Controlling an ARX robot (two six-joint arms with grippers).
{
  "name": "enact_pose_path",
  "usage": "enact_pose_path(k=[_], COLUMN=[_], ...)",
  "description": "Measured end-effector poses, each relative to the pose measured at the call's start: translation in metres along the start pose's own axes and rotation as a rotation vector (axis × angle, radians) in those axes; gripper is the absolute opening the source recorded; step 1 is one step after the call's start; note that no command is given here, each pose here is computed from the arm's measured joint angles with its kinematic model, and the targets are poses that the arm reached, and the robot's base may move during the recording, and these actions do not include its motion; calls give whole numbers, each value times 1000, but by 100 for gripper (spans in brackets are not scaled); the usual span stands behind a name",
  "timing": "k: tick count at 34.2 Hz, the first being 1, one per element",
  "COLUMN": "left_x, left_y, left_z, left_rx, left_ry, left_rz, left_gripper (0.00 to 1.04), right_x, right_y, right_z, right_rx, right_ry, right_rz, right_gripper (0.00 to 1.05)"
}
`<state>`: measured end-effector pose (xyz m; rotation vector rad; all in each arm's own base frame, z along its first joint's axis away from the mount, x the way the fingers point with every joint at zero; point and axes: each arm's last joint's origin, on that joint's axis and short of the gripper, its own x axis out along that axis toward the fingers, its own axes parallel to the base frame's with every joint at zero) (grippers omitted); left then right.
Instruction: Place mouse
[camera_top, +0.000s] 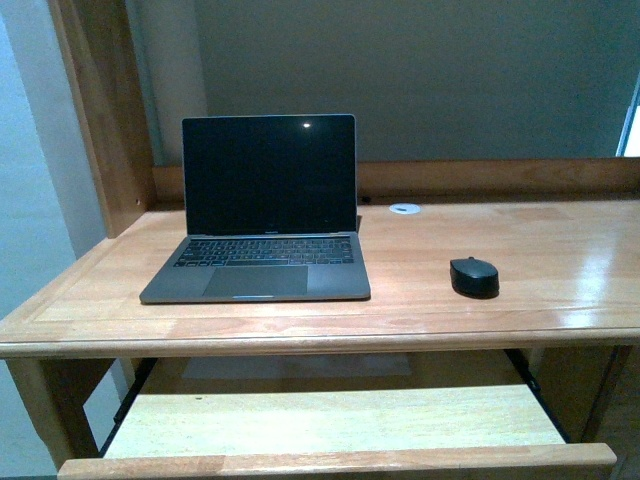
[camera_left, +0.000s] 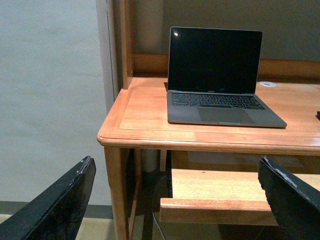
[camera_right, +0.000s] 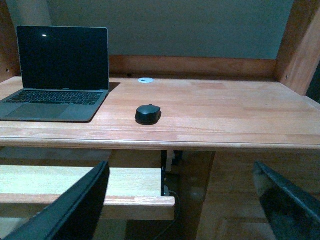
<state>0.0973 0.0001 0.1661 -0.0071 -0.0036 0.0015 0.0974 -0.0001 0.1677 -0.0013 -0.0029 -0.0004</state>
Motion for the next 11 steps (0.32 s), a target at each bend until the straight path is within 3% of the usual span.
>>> enact_pose_path(k=[2,11], left_x=[0,0], left_y=[0,0], left_z=[0,0], left_rx=[0,0], left_ry=[0,0], left_rz=[0,0], left_gripper=[98,98], right_x=[0,0], right_y=[0,0], right_z=[0,0], right_rx=[0,0], right_ry=[0,0], right_rz=[0,0], right_gripper=[99,98])
